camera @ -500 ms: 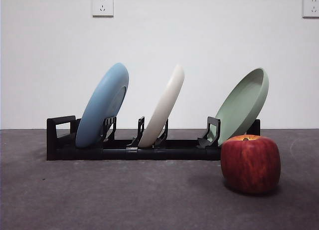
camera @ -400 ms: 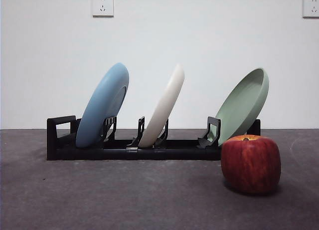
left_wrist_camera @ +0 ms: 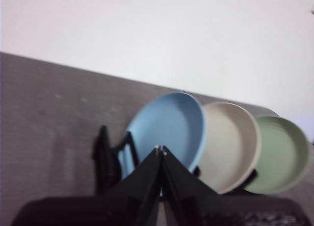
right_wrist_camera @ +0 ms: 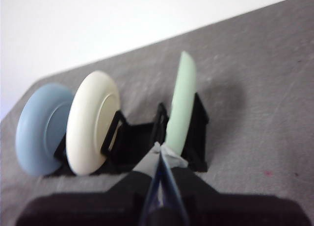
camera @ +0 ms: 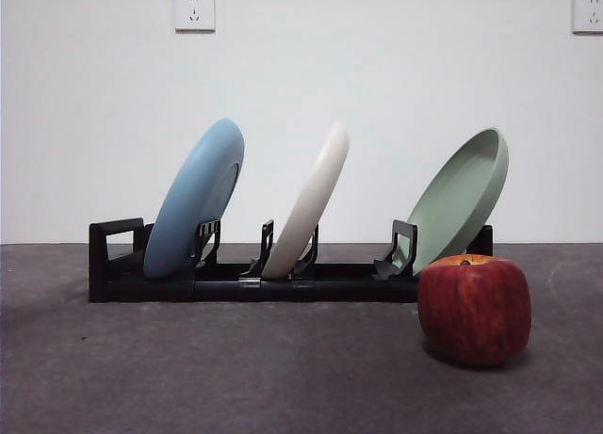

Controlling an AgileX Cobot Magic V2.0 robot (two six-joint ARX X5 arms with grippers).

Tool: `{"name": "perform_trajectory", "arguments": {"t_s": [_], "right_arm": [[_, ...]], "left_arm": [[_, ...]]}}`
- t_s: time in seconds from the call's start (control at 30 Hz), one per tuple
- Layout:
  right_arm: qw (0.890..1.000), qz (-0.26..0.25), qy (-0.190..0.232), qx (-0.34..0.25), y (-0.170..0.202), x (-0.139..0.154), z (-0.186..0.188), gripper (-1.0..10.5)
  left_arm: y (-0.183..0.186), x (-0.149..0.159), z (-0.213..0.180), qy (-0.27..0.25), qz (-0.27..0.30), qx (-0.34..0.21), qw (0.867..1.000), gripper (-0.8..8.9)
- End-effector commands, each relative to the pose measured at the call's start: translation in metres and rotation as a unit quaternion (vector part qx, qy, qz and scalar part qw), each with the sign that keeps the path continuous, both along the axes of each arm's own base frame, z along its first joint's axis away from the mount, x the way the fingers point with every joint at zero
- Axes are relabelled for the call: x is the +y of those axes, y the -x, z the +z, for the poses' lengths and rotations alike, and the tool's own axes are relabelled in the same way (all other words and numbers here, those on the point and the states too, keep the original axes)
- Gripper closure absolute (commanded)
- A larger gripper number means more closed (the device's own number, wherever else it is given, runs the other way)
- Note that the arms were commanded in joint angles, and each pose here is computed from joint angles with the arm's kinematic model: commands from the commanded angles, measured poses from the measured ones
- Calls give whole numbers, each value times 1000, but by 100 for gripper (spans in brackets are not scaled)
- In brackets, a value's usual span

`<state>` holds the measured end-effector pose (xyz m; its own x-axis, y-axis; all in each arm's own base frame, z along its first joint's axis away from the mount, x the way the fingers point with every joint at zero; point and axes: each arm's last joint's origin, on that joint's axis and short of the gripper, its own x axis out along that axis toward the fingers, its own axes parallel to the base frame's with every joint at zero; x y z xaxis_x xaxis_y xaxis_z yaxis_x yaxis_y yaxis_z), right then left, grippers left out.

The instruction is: Take the blue plate from the plate rack,put the plate on the table,take the apple from the table,put the apple in the plate

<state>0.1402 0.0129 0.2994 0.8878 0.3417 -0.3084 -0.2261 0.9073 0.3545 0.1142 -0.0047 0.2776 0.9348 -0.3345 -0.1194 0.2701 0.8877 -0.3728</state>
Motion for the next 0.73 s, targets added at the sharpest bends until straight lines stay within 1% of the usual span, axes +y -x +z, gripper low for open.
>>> {"name": "perform_trajectory", "arguments": {"t_s": [0.03, 0.17, 0.23, 0.27, 0.3, 0.37, 0.43, 0.47, 0.5, 0.6, 0.73], "right_arm": [[999, 32, 32, 15, -9, 2, 13, 946], [995, 64, 54, 53, -21, 3, 26, 945], [994, 67, 61, 64, -25, 3, 28, 944], [993, 69, 63, 68, -27, 3, 28, 938], [993, 70, 64, 70, -28, 3, 28, 923], [993, 70, 64, 74, -29, 3, 27, 809], [993, 69, 64, 77, -30, 3, 26, 641], [992, 70, 64, 79, -30, 3, 26, 579], [992, 70, 64, 82, -29, 3, 26, 561], [992, 69, 62, 84, -29, 3, 25, 563], [992, 68, 61, 85, -29, 3, 25, 564]], "left_arm": [[-12, -1, 12, -2, -37, 24, 999, 821], [-31, -3, 24, -2, -100, 69, 993, 816], [-39, -4, 27, -3, -136, 88, 987, 812], [-43, -5, 27, -1, -150, 97, 984, 803], [-47, -5, 28, 3, -156, 108, 982, 770], [-53, -5, 27, 8, -163, 126, 979, 612], [-59, -7, 23, 11, -168, 139, 976, 420], [-61, -9, 21, 12, -170, 145, 975, 405], [-64, -10, 20, 13, -172, 149, 974, 405], [-77, -18, 19, 12, -168, 151, 974, 405], [-108, -36, 36, -15, -166, 152, 974, 405]]}}
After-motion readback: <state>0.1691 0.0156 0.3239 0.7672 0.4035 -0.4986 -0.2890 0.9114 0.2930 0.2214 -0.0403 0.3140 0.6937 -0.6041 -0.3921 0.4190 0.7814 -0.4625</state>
